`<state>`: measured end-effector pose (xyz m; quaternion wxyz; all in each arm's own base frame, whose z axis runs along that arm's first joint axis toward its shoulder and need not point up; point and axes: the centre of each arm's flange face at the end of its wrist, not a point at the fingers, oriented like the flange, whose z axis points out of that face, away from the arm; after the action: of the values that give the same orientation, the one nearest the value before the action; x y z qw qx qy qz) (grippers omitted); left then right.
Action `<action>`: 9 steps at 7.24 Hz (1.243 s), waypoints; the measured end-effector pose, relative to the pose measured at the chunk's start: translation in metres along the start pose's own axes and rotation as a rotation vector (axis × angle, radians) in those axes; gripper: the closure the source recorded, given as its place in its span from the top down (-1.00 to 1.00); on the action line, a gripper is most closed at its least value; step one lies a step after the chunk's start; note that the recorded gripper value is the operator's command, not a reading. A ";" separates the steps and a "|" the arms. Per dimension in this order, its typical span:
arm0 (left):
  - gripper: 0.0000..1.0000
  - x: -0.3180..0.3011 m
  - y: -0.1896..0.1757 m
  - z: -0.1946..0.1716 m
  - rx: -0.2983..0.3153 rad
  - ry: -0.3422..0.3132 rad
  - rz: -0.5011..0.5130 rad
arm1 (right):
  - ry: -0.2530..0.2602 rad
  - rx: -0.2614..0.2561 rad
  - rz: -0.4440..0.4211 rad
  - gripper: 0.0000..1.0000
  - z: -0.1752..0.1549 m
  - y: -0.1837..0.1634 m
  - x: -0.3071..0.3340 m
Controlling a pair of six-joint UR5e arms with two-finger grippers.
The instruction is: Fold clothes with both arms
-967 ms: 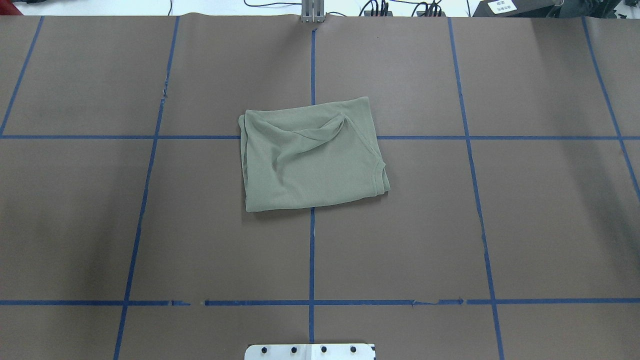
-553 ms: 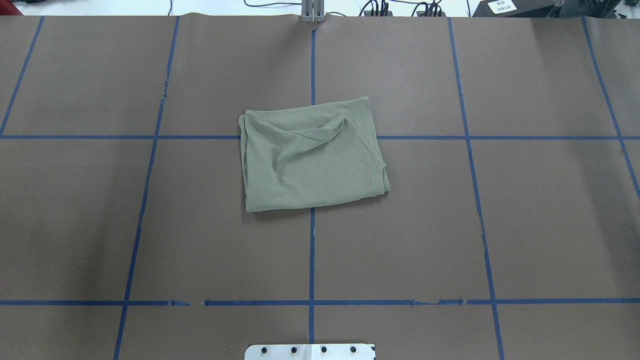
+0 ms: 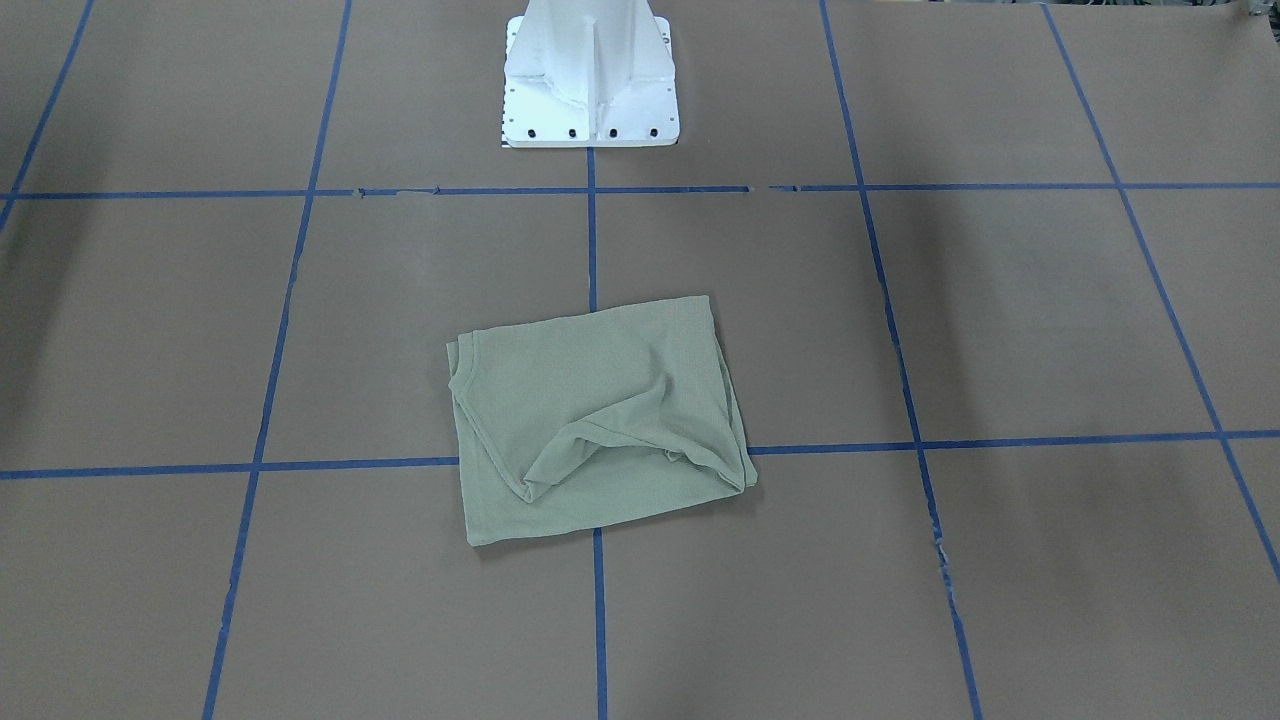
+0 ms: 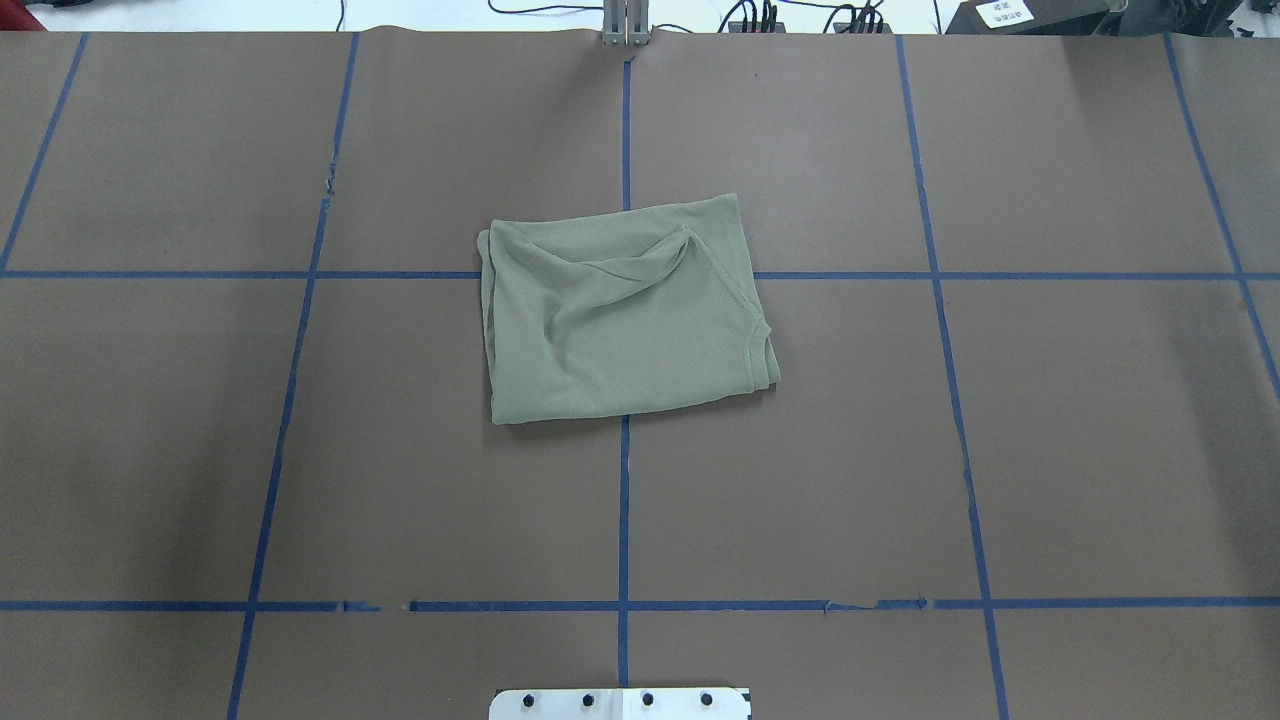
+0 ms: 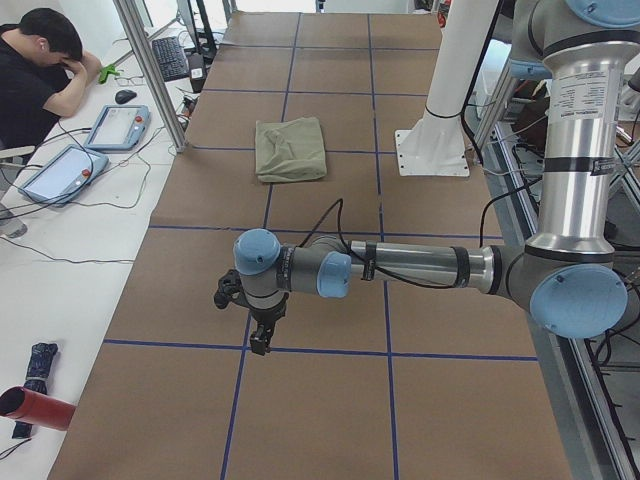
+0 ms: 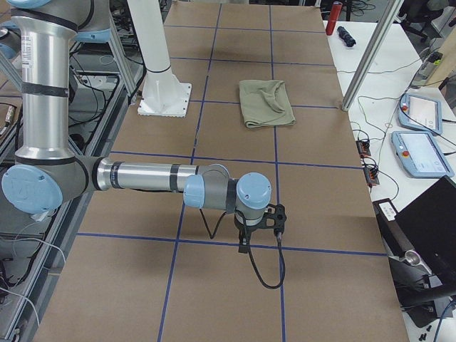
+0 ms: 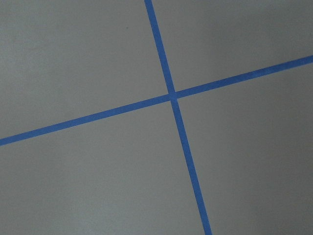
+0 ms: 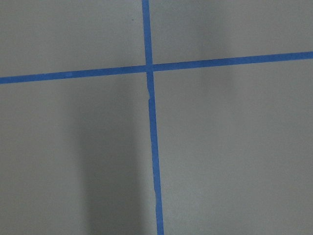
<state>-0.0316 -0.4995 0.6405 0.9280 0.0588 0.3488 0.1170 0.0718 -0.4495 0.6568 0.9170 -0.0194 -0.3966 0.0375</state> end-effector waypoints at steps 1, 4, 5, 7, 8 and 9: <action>0.99 0.000 0.000 0.000 0.000 -0.001 -0.001 | 0.001 0.008 0.006 1.00 0.001 0.001 0.001; 0.99 0.000 0.000 0.000 0.000 0.000 -0.070 | 0.001 0.015 0.006 1.00 0.002 0.003 0.002; 0.99 0.000 0.000 0.000 0.000 0.001 -0.121 | 0.001 0.015 0.007 1.00 0.002 0.003 0.002; 0.99 -0.001 0.000 0.001 -0.002 0.002 -0.164 | 0.000 0.015 0.011 1.00 0.002 0.003 0.002; 0.99 -0.001 0.001 0.001 -0.002 0.002 -0.168 | -0.001 0.016 0.011 1.00 0.002 0.003 0.002; 0.99 -0.001 0.001 0.001 -0.002 0.002 -0.170 | -0.001 0.016 0.011 1.00 0.002 0.003 0.002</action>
<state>-0.0315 -0.4987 0.6424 0.9343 0.0279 0.3533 0.0384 0.0716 -0.4468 0.6590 0.9168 -0.0141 -0.3965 0.0459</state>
